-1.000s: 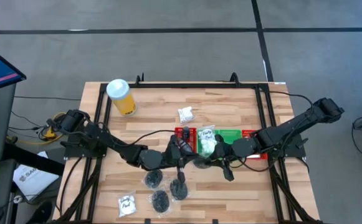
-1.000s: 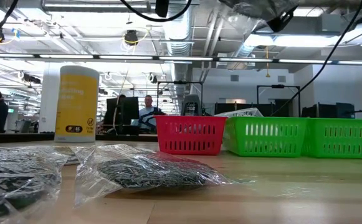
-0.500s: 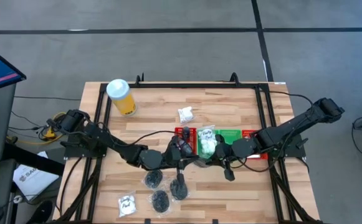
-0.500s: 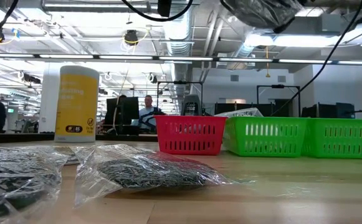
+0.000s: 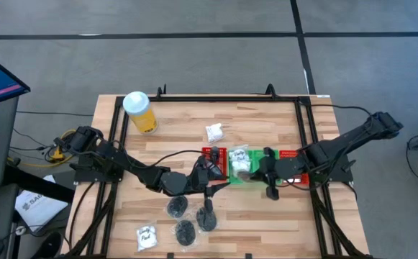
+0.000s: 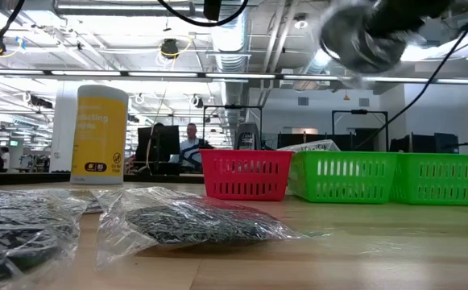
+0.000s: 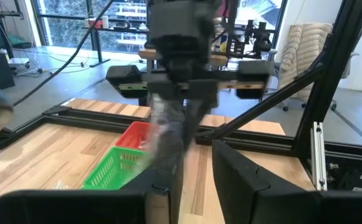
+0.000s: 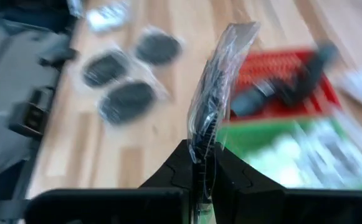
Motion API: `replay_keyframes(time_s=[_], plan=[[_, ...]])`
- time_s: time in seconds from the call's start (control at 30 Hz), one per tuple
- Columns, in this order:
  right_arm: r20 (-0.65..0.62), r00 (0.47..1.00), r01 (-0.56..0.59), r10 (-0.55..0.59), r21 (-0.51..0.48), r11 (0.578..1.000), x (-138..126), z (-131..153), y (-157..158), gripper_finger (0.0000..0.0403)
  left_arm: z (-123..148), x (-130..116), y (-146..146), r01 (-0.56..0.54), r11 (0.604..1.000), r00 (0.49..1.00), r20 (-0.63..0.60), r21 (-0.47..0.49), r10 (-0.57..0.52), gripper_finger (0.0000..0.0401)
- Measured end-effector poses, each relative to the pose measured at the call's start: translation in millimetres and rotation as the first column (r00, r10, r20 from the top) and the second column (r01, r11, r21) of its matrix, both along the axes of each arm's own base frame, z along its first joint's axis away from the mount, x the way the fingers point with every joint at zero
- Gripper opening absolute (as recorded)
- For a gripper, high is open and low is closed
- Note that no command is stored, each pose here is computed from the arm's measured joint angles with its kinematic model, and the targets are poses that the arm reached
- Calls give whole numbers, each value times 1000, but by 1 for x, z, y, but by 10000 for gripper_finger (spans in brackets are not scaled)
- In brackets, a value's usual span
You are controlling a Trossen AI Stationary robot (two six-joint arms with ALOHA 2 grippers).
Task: Pick & Place Travel size toiletries
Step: Put the black hairbrush into the right green bin
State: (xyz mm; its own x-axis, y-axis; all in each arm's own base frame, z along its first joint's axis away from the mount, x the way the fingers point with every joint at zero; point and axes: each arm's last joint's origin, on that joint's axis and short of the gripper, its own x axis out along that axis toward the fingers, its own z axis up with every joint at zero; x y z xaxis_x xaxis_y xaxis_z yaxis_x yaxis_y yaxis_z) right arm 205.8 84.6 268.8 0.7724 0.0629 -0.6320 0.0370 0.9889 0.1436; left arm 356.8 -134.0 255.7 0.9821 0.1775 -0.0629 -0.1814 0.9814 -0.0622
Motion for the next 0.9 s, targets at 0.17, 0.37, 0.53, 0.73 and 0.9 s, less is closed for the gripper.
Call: replay_keyframes(time_s=[0.17,0.37,0.53,0.73,0.9], plan=[[-124,986,110,-112,-19,994,-17,-5,-9,16,0,0,0,0,1000,1000,-2,2,0,77],[-247,944,212,-218,-48,976,-29,-12,-20,16,0,0,0,0,1000,1000,-2,0,0,76],[-304,915,253,-265,-79,964,-33,-15,-27,16,0,0,0,-1,1000,1000,-2,-3,1,76],[-379,862,313,-336,-122,942,-39,-20,-36,16,-1,0,0,-1,1000,1000,-4,-3,1,76],[-399,844,336,-358,-127,933,-38,-21,-42,16,-1,0,0,0,1000,1000,-5,-3,0,77]])
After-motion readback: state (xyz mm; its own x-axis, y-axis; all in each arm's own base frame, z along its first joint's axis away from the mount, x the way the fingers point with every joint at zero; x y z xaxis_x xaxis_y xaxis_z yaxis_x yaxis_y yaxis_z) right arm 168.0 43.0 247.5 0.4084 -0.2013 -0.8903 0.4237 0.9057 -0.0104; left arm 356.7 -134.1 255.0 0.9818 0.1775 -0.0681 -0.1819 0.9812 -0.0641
